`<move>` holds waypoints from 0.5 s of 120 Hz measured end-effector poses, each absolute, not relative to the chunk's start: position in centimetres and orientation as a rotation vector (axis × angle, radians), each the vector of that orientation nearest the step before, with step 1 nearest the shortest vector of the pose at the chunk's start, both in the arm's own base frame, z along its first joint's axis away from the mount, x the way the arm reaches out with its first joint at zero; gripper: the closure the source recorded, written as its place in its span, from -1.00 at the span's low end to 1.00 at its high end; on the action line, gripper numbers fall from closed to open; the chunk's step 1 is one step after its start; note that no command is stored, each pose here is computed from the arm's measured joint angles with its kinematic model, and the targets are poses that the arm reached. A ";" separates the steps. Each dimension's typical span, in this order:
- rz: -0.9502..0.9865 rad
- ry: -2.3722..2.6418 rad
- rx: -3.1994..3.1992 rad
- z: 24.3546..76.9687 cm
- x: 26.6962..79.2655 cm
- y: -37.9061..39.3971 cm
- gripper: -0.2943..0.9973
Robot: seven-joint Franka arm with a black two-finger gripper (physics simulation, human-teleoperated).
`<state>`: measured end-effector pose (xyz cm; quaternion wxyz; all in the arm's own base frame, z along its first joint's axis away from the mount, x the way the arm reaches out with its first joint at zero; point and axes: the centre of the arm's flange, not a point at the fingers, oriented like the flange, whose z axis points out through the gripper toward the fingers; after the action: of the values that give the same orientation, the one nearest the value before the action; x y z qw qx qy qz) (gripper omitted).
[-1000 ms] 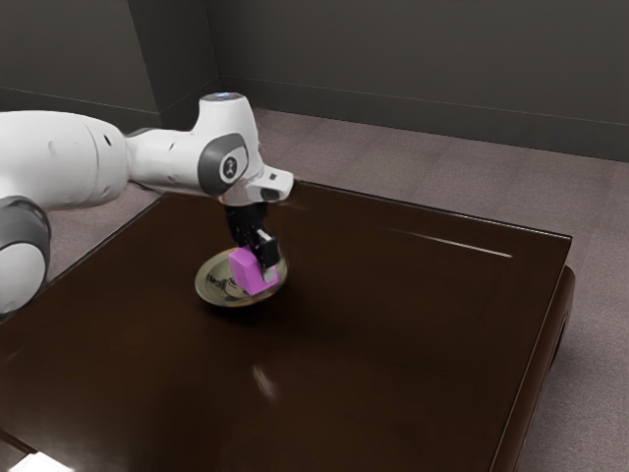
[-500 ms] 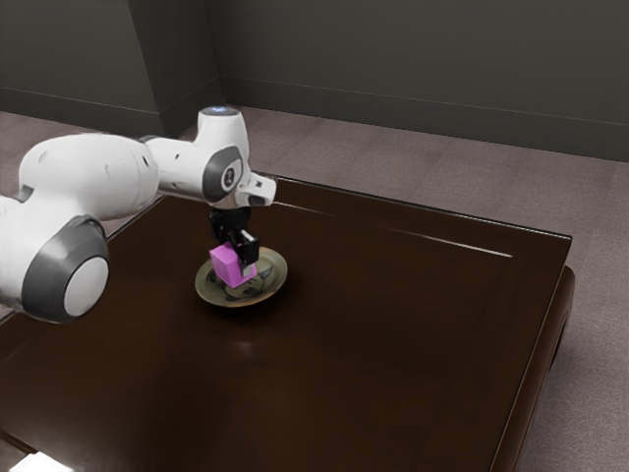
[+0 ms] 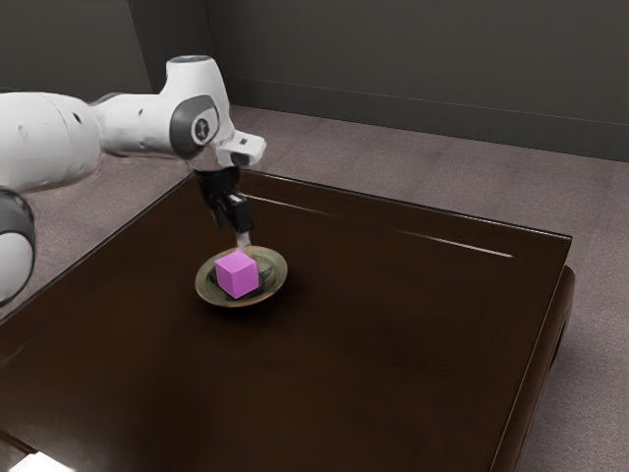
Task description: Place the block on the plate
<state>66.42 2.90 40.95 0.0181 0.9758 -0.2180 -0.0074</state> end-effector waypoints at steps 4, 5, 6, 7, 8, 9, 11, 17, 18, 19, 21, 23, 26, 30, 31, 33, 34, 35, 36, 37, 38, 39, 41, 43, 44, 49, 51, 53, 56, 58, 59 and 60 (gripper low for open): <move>-0.005 -0.706 3.016 42.7 65.9 2.5 -0.51; 0.000 -0.714 3.012 43.2 65.8 2.4 -0.51; 0.005 -0.722 3.009 43.6 65.7 2.4 -0.51; 0.011 -0.731 3.005 44.0 65.6 2.3 -0.52; 0.015 -0.739 3.002 44.4 65.5 2.2 -0.52; 0.021 -0.749 2.998 44.9 65.4 2.1 -0.52; 0.033 -0.768 2.990 45.8 65.1 1.8 -0.52; 0.060 -0.838 2.973 48.6 64.2 0.9 -0.53; 0.062 -0.850 2.970 48.9 64.1 0.8 -0.53; 0.065 -0.861 2.968 49.3 64.0 0.6 -0.53; 0.071 -0.882 2.962 50.1 63.7 0.4 -0.53; 0.078 -0.900 2.957 50.9 63.4 0.2 -0.53; 0.086 -0.927 2.953 52.0 62.9 0.1 -0.53; 0.100 -0.967 2.949 53.5 62.2 -0.1 -0.53; 0.106 -0.976 2.947 54.0 62.0 -0.2 -0.53; 0.115 -0.995 2.944 54.9 61.6 -0.3 -0.53; 0.118 -1.004 2.942 55.3 61.4 -0.4 -0.53; 0.121 -1.012 2.940 55.6 61.2 -0.5 -0.53; 0.123 -1.021 2.938 55.9 61.0 -0.5 -0.54; 0.126 -1.030 2.935 56.2 60.9 -0.6 -0.54; 0.128 -1.038 2.932 56.5 60.7 -0.7 -0.54; 0.130 -1.048 2.930 56.8 60.5 -0.9 -0.54; 0.132 -1.066 2.925 57.2 60.2 -1.1 -0.54; 0.130 -1.084 2.922 57.6 60.0 -1.3 -0.54; 0.129 -1.092 2.920 57.7 59.9 -1.4 -0.54; 0.118 -1.130 2.912 58.1 59.5 -1.8 -0.54; 0.112 -1.142 2.910 58.2 59.4 -1.9 -0.54; 0.105 -1.153 2.907 58.2 59.3 -2.0 -0.54; 0.096 -1.168 2.903 58.2 59.2 -2.1 -0.54; 0.090 -1.176 2.901 58.2 59.2 -2.1 -0.54; 0.088 -1.179 2.900 58.2 59.2 -2.2 -0.54; 0.085 -1.183 2.899 58.2 59.1 -2.2 -0.54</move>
<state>59.15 -2.15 58.18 0.0046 0.9255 -0.3776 0.0271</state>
